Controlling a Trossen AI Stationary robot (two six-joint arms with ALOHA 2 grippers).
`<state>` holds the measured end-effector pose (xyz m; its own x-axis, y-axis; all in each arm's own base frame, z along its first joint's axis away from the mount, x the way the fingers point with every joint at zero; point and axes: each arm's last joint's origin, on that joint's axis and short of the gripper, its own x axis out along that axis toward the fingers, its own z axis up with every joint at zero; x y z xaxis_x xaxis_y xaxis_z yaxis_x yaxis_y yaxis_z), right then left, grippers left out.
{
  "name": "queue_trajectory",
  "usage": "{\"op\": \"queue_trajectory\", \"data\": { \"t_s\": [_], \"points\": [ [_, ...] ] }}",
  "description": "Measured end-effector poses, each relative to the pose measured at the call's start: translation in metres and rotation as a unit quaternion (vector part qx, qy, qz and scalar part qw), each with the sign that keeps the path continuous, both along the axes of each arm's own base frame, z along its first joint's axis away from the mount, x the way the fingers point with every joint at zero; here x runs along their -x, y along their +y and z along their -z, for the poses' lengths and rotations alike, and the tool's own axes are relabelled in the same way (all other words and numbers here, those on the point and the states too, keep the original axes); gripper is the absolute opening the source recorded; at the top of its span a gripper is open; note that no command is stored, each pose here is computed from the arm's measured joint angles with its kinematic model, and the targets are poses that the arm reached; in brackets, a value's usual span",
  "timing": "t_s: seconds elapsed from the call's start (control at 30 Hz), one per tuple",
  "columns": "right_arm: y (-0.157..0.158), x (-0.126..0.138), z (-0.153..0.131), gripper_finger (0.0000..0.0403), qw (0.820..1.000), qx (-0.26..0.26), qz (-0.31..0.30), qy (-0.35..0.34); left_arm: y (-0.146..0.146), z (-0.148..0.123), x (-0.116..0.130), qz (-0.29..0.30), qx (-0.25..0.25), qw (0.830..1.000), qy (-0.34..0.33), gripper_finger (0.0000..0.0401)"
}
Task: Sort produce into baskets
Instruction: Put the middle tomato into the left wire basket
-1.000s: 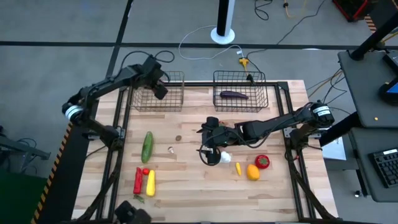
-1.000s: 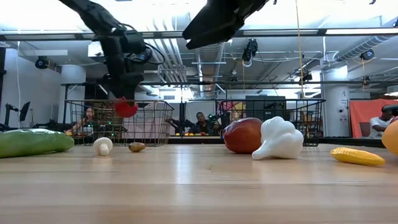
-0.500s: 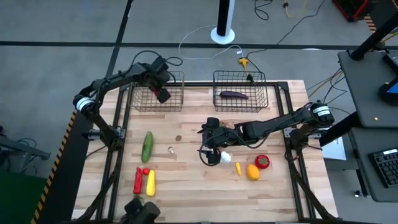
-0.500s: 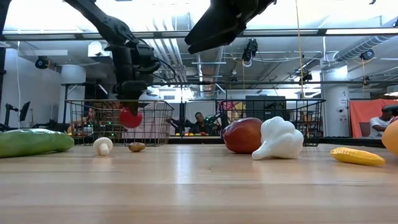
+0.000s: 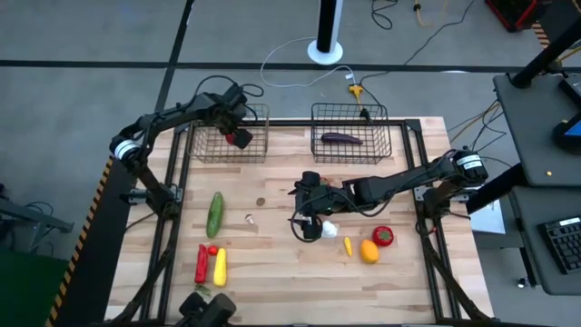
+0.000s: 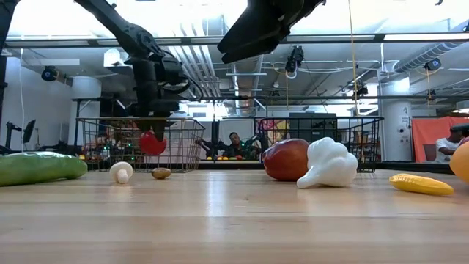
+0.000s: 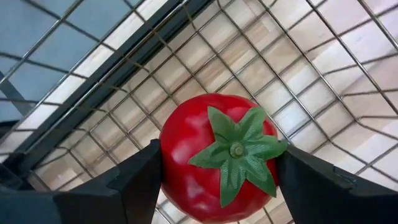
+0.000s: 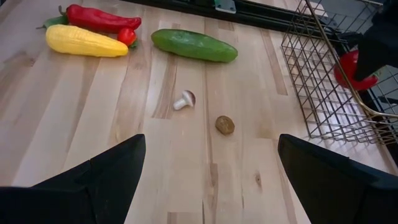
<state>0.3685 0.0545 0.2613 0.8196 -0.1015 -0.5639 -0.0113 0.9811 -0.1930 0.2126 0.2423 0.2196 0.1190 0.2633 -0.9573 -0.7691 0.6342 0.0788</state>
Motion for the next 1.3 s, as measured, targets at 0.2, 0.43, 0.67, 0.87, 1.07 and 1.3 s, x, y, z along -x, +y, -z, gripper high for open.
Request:
{"op": "queue_trajectory", "data": {
  "t_s": [0.2,0.43,0.67,0.87,1.07,1.3],
  "points": [
    [0.000,0.000,0.000,0.0359,1.000,0.000,0.000,0.000,0.003,0.008,-0.002,-0.032,0.005,0.999,0.006,0.0261],
    [0.000,0.000,0.000,0.0359,1.000,0.001,-0.001,0.001,0.007,0.024,-0.005,-0.038,0.024,0.999,0.023,0.0261],
    [0.000,0.000,0.000,0.0359,1.000,0.002,-0.001,0.001,0.010,0.034,-0.008,-0.029,0.027,0.999,0.033,0.0261],
    [0.000,0.000,0.000,0.0359,1.000,0.003,-0.002,0.001,0.011,0.034,-0.009,-0.030,0.020,0.999,0.031,0.0281],
    [0.000,0.000,0.000,0.0359,1.000,0.003,-0.002,0.001,0.011,0.033,-0.009,-0.028,0.018,0.999,0.032,0.0313],
    [0.000,0.000,0.000,0.0359,1.000,0.002,-0.001,0.001,0.008,0.025,-0.008,-0.017,0.011,0.999,0.028,0.0322]
  ]
}}
